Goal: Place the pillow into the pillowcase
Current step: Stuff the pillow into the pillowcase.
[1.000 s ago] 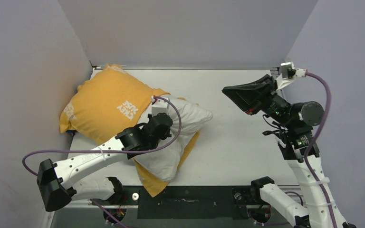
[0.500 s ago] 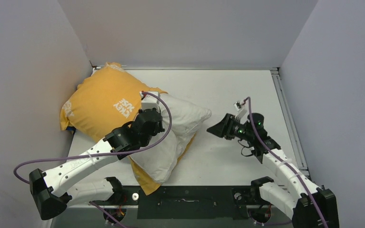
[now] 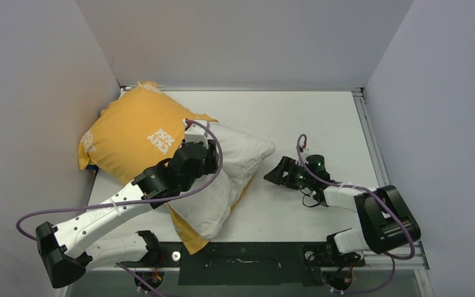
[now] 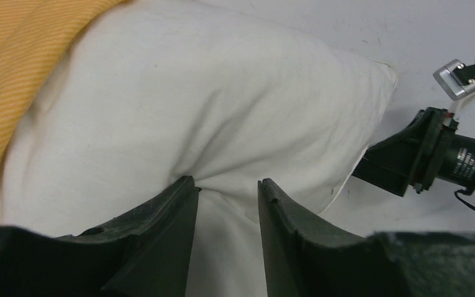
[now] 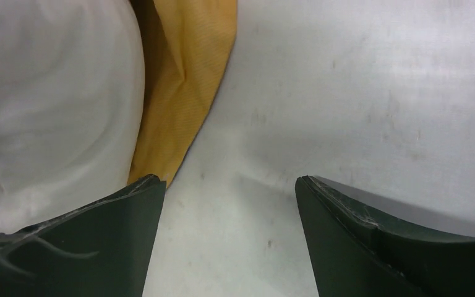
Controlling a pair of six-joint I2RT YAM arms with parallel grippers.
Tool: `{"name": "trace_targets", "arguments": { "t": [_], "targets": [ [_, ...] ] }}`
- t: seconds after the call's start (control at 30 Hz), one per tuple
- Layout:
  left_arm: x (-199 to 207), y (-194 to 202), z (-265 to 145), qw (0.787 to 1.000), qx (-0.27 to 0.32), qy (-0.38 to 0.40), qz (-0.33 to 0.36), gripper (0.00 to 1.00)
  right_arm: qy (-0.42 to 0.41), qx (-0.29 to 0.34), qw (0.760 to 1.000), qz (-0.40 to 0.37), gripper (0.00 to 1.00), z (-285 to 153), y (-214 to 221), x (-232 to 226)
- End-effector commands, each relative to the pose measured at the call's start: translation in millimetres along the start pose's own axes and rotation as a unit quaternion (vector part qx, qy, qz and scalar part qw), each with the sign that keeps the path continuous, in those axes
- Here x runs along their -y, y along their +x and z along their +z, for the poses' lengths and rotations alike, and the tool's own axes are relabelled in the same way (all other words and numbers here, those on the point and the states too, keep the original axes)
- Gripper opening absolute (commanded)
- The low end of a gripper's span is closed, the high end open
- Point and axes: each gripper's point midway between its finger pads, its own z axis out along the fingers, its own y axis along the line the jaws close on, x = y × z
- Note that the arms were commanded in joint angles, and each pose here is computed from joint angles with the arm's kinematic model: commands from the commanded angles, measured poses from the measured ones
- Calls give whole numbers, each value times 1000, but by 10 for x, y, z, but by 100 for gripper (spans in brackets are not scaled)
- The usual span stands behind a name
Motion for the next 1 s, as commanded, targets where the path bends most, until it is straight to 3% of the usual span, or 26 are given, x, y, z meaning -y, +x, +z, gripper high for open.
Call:
{"name": "trace_targets", "arguments": {
  "t": [0.0,0.3,0.43,0.5,0.63,0.67,0.77,0.97],
  "targets": [
    [-17,-142,-106,1000,14,16,-11,44,5,59,997,-53,79,324,-387,12],
    [159,-347,-344,995,31,83,-41,68,8,39,997,-64,80,1004,-256,-114],
    [344,-460,-531,986,43,149,-66,79,16,34,998,-58,78,1283,-216,-196],
    [480,-497,-641,977,42,194,-79,82,15,38,998,-51,66,1372,-240,-209],
    [712,-451,-813,960,21,266,-87,86,-17,33,998,-57,10,1452,-266,-338],
    [745,-409,-822,958,15,274,-86,86,-29,31,997,-62,6,1427,-283,-398],
    [769,-228,-745,960,-7,268,-82,86,-81,46,993,-72,5,1194,-423,-663],
    [861,52,-502,976,-26,213,-30,86,-201,78,974,-73,5,305,-767,-1338]
  ]
}}
